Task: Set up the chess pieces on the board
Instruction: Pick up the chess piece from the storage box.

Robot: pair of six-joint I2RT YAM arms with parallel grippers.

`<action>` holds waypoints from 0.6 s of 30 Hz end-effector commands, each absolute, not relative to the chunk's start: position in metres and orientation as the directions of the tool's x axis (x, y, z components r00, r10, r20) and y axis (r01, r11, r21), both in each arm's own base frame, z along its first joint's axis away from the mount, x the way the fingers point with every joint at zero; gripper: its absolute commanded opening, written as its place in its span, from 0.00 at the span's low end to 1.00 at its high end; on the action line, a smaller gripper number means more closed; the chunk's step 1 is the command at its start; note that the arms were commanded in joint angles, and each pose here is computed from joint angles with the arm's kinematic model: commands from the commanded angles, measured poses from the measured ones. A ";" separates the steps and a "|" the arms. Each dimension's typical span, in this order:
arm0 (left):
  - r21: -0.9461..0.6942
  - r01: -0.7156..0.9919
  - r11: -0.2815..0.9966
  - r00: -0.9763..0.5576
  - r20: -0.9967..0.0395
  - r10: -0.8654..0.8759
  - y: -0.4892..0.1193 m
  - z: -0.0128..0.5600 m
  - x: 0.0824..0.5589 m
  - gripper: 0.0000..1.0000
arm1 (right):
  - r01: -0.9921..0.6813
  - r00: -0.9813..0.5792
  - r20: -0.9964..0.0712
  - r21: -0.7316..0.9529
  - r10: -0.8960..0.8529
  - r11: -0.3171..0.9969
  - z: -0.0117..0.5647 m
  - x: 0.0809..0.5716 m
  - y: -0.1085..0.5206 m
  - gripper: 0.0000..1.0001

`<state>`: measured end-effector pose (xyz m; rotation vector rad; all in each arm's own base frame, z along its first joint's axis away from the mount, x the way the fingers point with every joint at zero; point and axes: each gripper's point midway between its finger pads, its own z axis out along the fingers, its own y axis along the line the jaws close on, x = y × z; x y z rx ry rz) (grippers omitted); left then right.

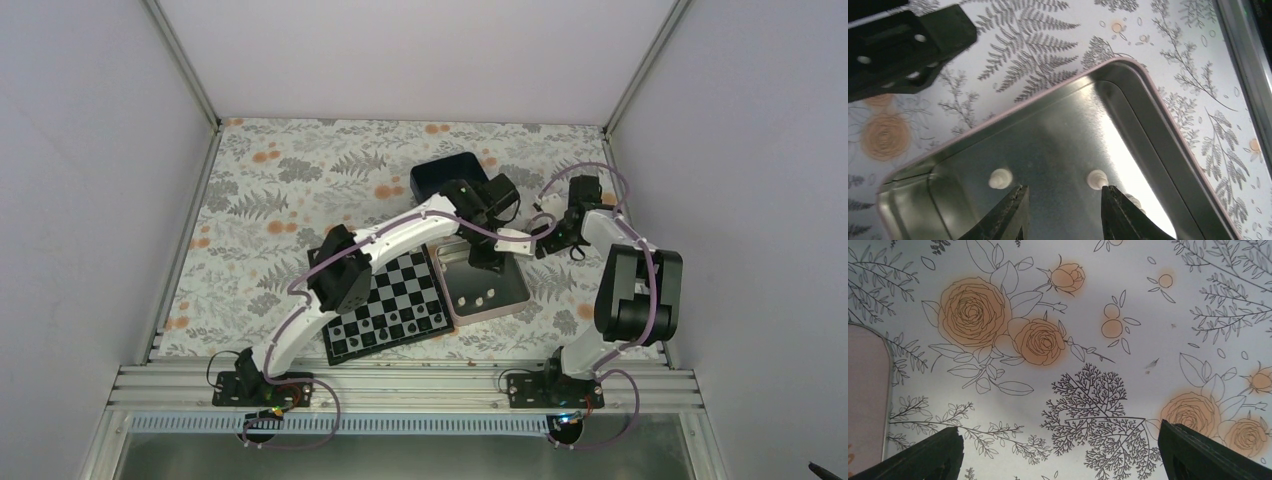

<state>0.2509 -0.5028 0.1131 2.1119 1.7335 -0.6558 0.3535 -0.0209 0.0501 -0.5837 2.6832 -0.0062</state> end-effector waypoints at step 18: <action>-0.095 0.952 -0.289 0.227 -0.414 0.882 -0.490 0.045 0.225 0.36 | -0.408 -0.849 -0.342 -0.062 -0.404 0.911 0.034 0.349 -0.018 1.00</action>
